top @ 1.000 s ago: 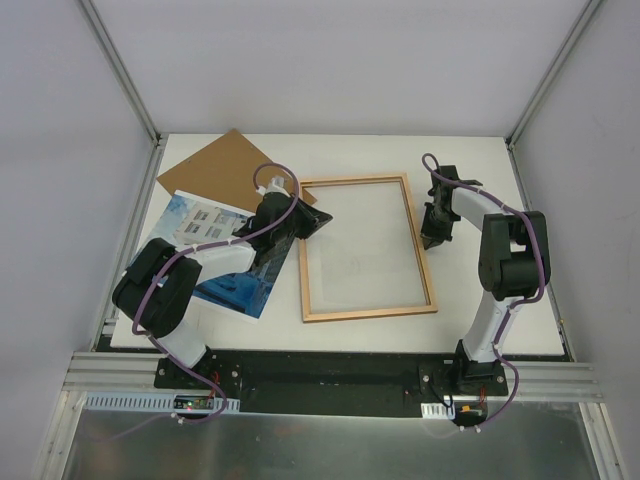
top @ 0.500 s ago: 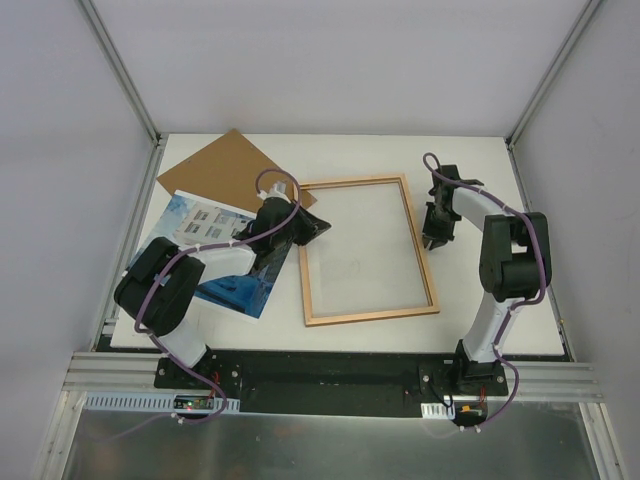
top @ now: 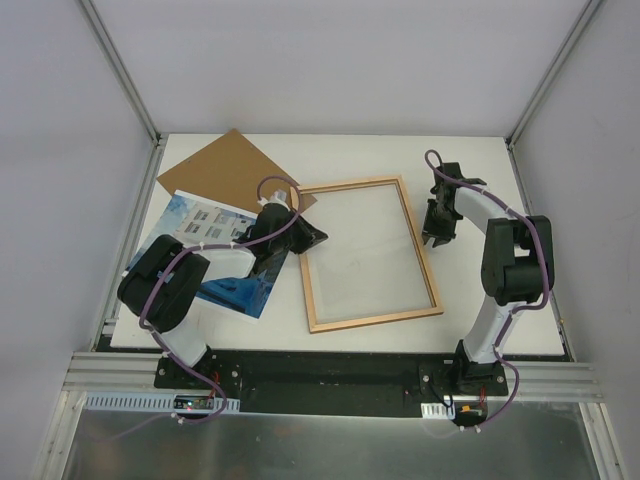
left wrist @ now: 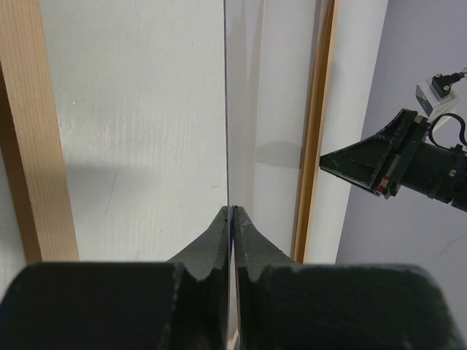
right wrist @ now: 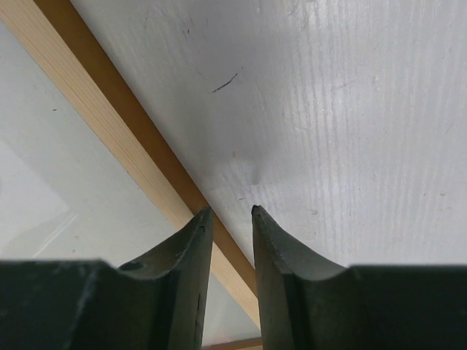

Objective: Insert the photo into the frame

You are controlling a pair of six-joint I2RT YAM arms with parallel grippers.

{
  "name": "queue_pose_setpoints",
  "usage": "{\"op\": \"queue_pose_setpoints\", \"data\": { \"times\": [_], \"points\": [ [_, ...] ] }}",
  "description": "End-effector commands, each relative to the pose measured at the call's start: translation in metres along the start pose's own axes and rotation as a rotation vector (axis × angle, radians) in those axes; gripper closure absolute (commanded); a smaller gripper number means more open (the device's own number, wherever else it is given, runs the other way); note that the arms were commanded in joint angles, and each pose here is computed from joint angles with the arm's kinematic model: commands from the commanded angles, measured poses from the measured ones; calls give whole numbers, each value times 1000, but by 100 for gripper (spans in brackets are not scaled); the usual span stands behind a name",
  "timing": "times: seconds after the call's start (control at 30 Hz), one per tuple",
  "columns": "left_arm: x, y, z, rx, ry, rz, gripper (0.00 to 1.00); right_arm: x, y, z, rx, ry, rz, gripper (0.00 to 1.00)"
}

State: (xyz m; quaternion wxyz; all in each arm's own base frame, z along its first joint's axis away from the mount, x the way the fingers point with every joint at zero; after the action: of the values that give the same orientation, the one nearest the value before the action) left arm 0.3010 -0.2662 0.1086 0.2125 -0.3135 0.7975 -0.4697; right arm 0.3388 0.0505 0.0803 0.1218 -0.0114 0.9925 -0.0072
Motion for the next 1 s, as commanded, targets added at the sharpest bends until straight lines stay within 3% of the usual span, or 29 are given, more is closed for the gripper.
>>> {"op": "queue_pose_setpoints", "data": {
  "times": [0.0, 0.43, 0.67, 0.97],
  "points": [
    [9, -1, -1, 31, 66, 38, 100, -13, 9, -22, -59, -75, 8, 66],
    [6, 15, -1, -2, 110, 49, 99, -13, 13, -24, -74, -88, 3, 61],
    [1, 22, -4, -22, 113, 58, 82, -14, 15, -24, -81, -97, -5, 56],
    [-7, 30, -7, -50, 119, 61, 68, -13, 19, -20, -113, -111, -25, 45]
  ]
}}
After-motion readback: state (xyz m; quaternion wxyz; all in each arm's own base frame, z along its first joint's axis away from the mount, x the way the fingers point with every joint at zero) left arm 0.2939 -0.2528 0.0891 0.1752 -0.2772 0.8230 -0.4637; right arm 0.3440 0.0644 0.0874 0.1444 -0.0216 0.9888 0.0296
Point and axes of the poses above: each gripper's point midway between its finger pads, its own z axis out along the fingers, its own y axis along the line the jaws close on, x = y × z, the point moved 5 cm from there along -z, back along the fingers, and after that the axes turned 15 degrees about -z, right-handed, at the moved point
